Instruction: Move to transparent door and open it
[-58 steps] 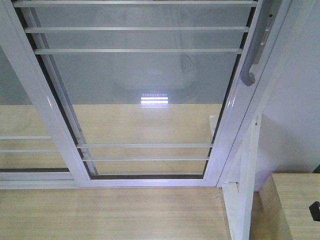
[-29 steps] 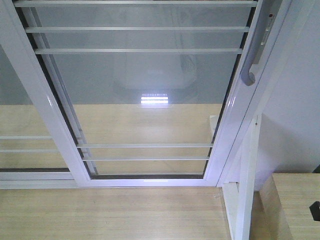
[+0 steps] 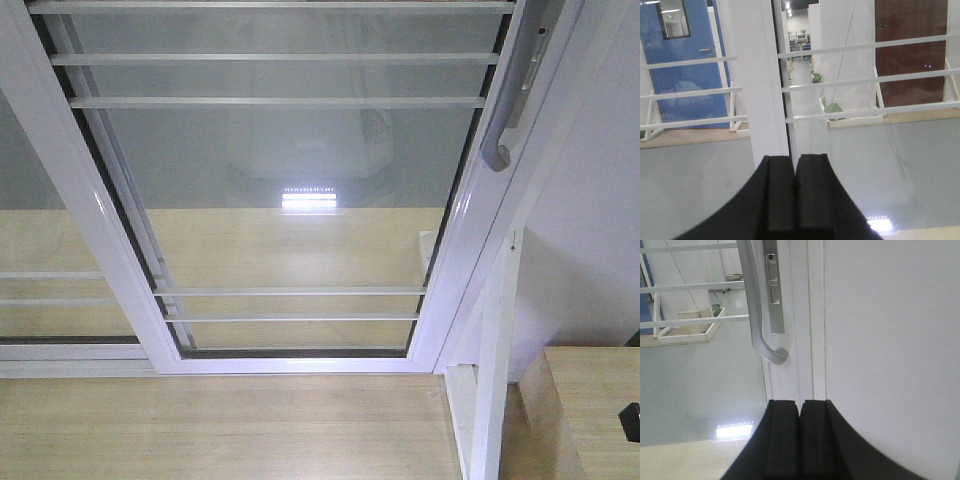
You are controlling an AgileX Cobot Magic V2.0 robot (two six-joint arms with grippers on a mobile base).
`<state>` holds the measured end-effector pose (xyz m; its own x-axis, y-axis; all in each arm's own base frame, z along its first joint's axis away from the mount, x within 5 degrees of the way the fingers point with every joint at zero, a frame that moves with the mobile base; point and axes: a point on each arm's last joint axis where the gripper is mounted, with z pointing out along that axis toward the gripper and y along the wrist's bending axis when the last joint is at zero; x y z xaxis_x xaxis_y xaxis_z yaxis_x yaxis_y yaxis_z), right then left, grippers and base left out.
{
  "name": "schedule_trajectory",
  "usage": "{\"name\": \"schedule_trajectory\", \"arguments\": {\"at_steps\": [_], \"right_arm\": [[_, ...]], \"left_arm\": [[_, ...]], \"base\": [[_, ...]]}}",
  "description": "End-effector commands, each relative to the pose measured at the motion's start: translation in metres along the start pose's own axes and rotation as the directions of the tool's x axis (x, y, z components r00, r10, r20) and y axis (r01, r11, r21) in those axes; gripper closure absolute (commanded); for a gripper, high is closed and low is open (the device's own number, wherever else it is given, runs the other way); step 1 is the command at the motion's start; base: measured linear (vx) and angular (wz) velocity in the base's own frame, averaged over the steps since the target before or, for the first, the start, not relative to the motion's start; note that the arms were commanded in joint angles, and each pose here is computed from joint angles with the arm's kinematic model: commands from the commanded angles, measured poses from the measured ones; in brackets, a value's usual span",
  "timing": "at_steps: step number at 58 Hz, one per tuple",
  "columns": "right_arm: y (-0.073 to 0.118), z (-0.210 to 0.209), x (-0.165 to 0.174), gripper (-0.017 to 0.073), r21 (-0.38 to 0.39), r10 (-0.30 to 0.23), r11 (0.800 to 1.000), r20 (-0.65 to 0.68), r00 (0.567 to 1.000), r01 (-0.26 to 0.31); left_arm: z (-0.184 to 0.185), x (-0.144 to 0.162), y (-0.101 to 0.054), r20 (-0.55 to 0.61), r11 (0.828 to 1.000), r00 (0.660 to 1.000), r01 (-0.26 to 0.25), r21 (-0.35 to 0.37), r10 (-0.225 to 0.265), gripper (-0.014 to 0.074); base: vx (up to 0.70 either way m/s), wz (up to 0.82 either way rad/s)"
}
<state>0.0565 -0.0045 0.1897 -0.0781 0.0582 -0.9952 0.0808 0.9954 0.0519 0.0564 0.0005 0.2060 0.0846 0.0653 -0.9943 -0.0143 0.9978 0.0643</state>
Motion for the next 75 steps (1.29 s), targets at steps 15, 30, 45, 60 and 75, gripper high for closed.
{"name": "schedule_trajectory", "arguments": {"at_steps": [15, 30, 45, 60, 75], "right_arm": [[0.003, -0.008, -0.04, 0.0567, -0.016, -0.014, 1.0, 0.326, 0.945, 0.02], [0.007, -0.035, -0.13, 0.0567, -0.031, 0.035, 0.999, 0.391, 0.92, -0.025], [0.01, -0.014, -0.205, 0.0564, 0.036, -0.124, 0.992, 0.3, 0.946, 0.119], [0.008, 0.072, -0.178, 0.0562, 0.015, -0.154, 0.988, -0.036, 0.987, 0.155], [0.008, 0.119, -0.159, 0.0498, 0.001, -0.061, 0.998, -0.123, 0.991, 0.061]], "left_arm": [[-0.005, -0.035, 0.002, 0.356, 0.991, 0.925, 0.133, 0.029, -0.135, 0.0599], [-0.008, -0.103, 0.007, 0.247, 0.987, 0.955, 0.16, 0.025, -0.161, 0.0599], [0.024, -0.19, 0.012, 0.248, 0.987, 0.956, 0.158, 0.024, -0.159, 0.0599], [0.087, -0.156, 0.01, -0.085, 0.987, 0.983, 0.16, -0.009, -0.16, 0.0598], [0.127, -0.123, 0.008, -0.282, 0.985, 0.944, 0.167, -0.032, -0.169, 0.0563]], "base": [[0.0, 0.0], [0.0, 0.0], [0.0, 0.0], [0.0, 0.0], [0.0, 0.0]]}}
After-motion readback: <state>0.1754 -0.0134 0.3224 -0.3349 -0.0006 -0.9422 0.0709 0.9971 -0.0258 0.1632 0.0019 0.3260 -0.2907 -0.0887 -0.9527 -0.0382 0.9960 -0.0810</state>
